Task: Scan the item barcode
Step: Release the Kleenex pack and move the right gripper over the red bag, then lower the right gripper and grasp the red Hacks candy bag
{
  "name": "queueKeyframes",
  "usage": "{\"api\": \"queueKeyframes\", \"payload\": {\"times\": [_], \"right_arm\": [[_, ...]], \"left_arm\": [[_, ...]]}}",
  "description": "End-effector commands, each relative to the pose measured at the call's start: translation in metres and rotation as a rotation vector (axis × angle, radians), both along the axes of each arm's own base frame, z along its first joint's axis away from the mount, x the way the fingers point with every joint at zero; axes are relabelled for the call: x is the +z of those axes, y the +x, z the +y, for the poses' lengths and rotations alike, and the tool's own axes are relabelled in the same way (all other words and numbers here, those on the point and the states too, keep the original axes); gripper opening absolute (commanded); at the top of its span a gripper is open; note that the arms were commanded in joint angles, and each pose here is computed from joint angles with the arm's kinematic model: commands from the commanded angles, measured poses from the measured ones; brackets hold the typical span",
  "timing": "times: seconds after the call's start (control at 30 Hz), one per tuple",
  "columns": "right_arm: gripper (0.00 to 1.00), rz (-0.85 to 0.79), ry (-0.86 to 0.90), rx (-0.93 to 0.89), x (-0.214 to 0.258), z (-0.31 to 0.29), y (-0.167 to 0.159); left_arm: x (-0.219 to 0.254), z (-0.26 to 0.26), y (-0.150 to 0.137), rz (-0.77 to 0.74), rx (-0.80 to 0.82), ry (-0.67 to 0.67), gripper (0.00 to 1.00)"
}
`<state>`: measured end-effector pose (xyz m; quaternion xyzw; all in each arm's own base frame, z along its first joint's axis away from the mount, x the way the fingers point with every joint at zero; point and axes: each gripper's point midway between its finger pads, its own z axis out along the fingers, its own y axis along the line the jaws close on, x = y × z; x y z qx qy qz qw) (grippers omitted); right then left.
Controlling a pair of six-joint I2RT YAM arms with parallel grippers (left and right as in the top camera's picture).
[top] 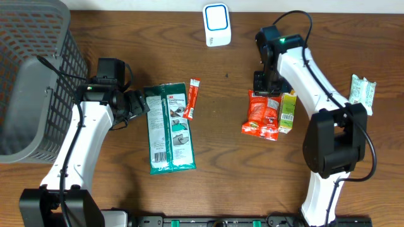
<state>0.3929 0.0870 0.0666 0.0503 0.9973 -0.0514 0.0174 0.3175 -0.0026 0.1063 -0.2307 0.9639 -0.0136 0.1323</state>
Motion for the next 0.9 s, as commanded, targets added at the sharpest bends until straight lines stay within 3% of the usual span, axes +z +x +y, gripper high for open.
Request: {"api": "queueKeyframes", "payload": {"times": [0.0, 0.27, 0.63, 0.87], "right_arm": [[0.04, -0.029, -0.076, -0.055, -0.012, -0.013, -0.005], [0.01, -0.050, -0.012, -0.004, -0.048, -0.006, -0.005], [0.04, 0.050, 0.578, 0.344, -0.031, 0.112, -0.037], [0.12, 0.037, 0.584, 0.460, -0.022, 0.131, -0.043]], "left_arm": [[0.003, 0.003, 0.002, -0.006, -0.003, 0.015, 0.90], [0.003, 0.003, 0.002, -0.006, -0.003, 0.015, 0.90], [0.003, 0.003, 0.002, -0.006, -0.003, 0.015, 0.90], [0.003, 0.003, 0.002, -0.006, -0.003, 0.015, 0.90]]}}
